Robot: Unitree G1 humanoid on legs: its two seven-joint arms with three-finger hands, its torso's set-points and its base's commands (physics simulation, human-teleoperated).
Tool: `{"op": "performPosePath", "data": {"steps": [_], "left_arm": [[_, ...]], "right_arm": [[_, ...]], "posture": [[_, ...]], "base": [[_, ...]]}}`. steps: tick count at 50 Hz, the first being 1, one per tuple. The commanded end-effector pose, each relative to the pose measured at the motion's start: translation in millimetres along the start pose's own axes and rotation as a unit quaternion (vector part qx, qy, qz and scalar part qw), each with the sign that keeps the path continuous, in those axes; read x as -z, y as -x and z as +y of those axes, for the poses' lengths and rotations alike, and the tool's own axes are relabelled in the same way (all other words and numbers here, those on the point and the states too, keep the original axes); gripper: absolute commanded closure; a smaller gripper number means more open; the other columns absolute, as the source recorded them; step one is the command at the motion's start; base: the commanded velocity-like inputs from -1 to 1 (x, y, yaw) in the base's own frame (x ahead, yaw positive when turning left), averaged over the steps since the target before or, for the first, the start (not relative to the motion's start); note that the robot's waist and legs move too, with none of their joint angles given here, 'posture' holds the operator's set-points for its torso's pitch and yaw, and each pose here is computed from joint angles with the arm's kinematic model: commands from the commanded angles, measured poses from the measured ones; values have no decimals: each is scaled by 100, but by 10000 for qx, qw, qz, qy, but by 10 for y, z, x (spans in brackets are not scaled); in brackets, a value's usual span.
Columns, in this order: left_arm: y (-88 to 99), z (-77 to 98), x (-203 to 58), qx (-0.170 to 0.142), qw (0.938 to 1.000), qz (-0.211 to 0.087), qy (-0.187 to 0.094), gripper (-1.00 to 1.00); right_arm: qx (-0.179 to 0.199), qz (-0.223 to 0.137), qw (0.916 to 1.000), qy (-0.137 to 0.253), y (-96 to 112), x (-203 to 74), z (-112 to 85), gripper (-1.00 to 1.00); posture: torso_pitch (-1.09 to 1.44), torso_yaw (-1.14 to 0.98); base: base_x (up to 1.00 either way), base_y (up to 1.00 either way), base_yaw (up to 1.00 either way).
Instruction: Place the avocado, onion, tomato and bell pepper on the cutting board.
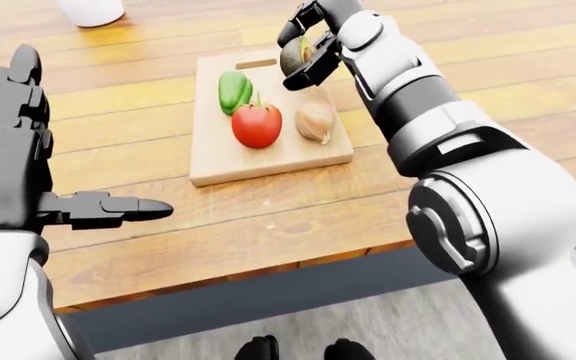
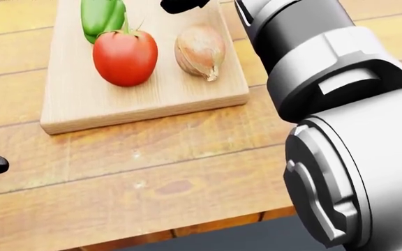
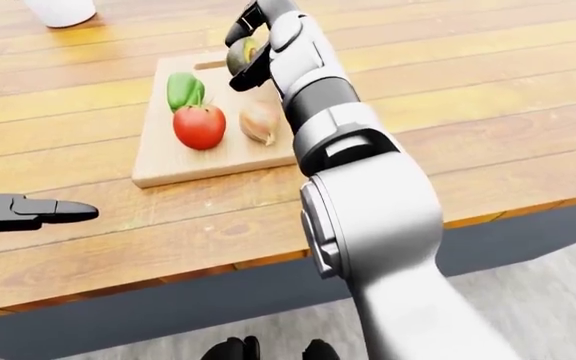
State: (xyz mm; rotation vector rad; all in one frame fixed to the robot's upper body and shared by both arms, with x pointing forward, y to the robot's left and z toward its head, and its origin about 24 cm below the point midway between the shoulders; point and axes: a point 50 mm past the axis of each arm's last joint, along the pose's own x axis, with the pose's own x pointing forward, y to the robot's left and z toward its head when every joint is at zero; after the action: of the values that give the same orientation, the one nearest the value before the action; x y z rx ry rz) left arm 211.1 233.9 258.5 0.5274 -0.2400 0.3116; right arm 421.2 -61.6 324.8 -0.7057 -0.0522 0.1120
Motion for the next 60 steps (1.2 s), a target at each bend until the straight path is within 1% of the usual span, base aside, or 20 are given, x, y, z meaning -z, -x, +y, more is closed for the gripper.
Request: {"op": "performPosePath", "data": {"steps": [1,4,6,12,13,20,24,33,36,37,38,40,41,42,47,48,50,60], "left_arm": [[27,63,-91,-217,9993,-288,-107,-100],[30,63,-85,-220,9993,-282,-97,-100],[33,63,-84,-216,9993,-287,-97,-100],[55,80,-80,-229,9993,-275,-114,-100],[56,82,-81,-228,9993,-275,-114,-100],[51,96,-85,-245,9993,-275,-111,-100],[25,80,-89,-246,9992,-282,-109,-100],[38,89,-84,-263,9992,-277,-125,-100],[47,96,-90,-263,9992,-282,-127,-100],[48,97,-90,-263,9992,-283,-125,-100],[49,98,-91,-267,9992,-281,-127,-100],[48,100,-92,-270,9991,-283,-132,-100],[48,101,-94,-271,9991,-286,-127,-100],[49,101,-94,-268,9992,-282,-135,-100],[46,94,-99,-266,9992,-286,-132,-100],[43,91,-100,-264,9991,-288,-136,-100],[41,92,-101,-267,9991,-287,-134,-100],[6,94,-137,-269,9990,-323,-121,-100]], "right_arm": [[326,-610,9976,-40,76,-324,-181,50],[284,-633,9976,-84,79,-342,-163,44],[255,-647,9975,-91,79,-351,-146,36],[172,-644,9977,-109,77,-352,-117,23],[165,-649,9977,-120,78,-356,-114,18],[98,-648,9978,-112,73,-348,-84,11],[88,-663,9977,-120,77,-363,-86,4],[-29,-663,9978,-93,73,-354,-50,-12],[-8,-645,9979,-81,71,-346,-56,-34],[-5,-647,9979,-88,71,-347,-57,-34],[-11,-639,9979,-60,70,-342,-55,-43],[-10,-634,9980,-75,68,-335,-57,-51],[4,-628,9980,-67,68,-333,-60,-52],[-9,-632,9980,-77,68,-334,-60,-61],[-4,-628,9980,-68,69,-334,-63,-77],[9,-632,9980,-77,71,-340,-70,-89],[20,-636,9979,-79,72,-344,-76,-98],[164,-694,9973,-152,94,-390,-183,-100]], "posture": [[34,0],[34,0],[34,0],[34,0],[34,0],[34,0],[34,0],[34,0],[34,0],[34,0],[34,0],[34,0],[34,0],[34,0],[34,0],[34,0],[34,0],[34,0]], "base": [[0,0,0],[0,0,0],[0,0,0],[0,0,0],[0,0,0],[0,0,0],[0,0,0],[0,0,0],[0,0,0],[0,0,0],[0,0,0],[0,0,0],[0,0,0],[0,0,0],[0,0,0],[0,0,0],[0,0,0],[0,0,0]]}}
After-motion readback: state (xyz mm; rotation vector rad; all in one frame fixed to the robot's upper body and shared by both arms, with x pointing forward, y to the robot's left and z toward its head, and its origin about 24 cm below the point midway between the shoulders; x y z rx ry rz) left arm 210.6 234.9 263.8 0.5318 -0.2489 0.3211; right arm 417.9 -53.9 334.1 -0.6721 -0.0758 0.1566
